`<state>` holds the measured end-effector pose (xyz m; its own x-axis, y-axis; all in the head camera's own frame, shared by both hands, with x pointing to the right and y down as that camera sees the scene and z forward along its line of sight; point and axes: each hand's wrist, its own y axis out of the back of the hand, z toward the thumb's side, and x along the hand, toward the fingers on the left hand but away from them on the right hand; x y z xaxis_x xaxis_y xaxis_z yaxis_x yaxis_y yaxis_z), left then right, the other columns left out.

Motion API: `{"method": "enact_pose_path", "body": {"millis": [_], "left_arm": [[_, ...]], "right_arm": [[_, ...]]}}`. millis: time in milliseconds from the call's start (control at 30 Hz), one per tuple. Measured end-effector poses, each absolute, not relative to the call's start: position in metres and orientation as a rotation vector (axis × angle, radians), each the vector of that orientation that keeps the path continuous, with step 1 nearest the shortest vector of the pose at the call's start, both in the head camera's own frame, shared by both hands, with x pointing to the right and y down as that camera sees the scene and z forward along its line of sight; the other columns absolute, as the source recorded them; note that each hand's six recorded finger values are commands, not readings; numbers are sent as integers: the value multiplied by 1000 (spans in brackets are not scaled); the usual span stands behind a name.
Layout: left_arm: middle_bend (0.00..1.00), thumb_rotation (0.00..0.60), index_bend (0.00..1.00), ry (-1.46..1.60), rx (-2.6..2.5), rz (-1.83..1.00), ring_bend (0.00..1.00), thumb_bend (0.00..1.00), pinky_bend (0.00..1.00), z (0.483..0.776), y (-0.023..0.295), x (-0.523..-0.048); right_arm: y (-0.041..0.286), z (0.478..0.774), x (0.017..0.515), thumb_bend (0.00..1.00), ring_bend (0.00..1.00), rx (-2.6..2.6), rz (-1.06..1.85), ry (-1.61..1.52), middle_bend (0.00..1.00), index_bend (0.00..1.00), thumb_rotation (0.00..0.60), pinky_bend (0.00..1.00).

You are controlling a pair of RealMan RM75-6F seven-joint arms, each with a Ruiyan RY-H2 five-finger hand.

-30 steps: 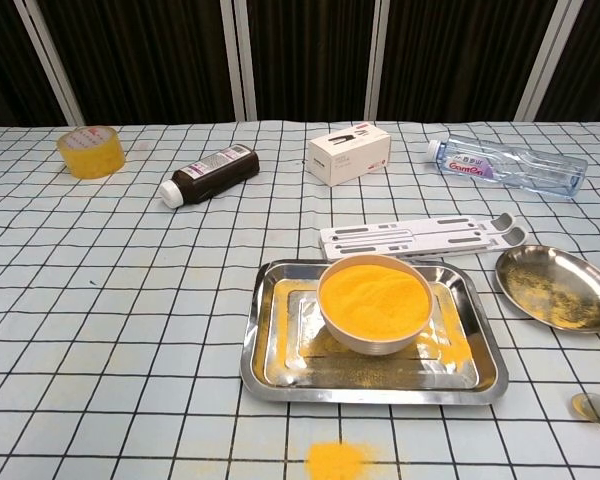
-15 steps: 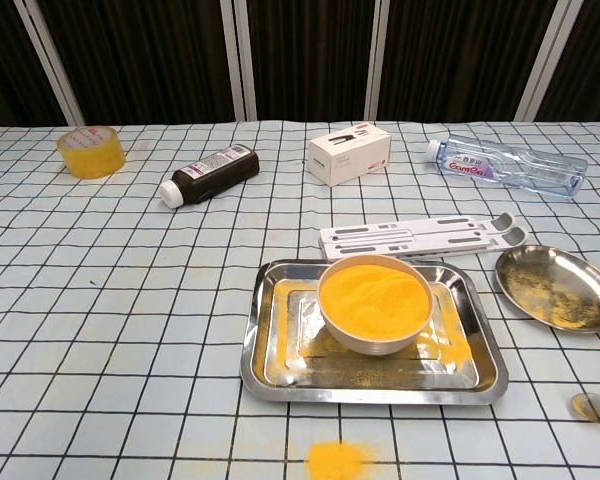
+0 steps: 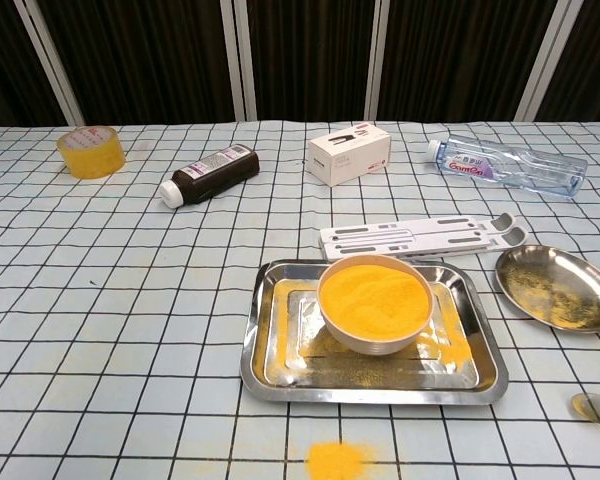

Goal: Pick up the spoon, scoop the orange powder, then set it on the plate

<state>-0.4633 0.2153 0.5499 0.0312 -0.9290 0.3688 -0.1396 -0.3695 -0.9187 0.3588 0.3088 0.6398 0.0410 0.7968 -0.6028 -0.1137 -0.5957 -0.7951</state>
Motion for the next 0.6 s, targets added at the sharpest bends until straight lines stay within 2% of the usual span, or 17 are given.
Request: {"method": "enact_pose_path", "body": {"millis": [600], "left_arm": [[0, 600, 0, 1103, -1600, -1419, 0, 0, 0, 551, 216, -463]], "right_arm": [[323, 663, 355, 419, 0, -1596, 1652, -631, 104, 487, 600, 0]]}}
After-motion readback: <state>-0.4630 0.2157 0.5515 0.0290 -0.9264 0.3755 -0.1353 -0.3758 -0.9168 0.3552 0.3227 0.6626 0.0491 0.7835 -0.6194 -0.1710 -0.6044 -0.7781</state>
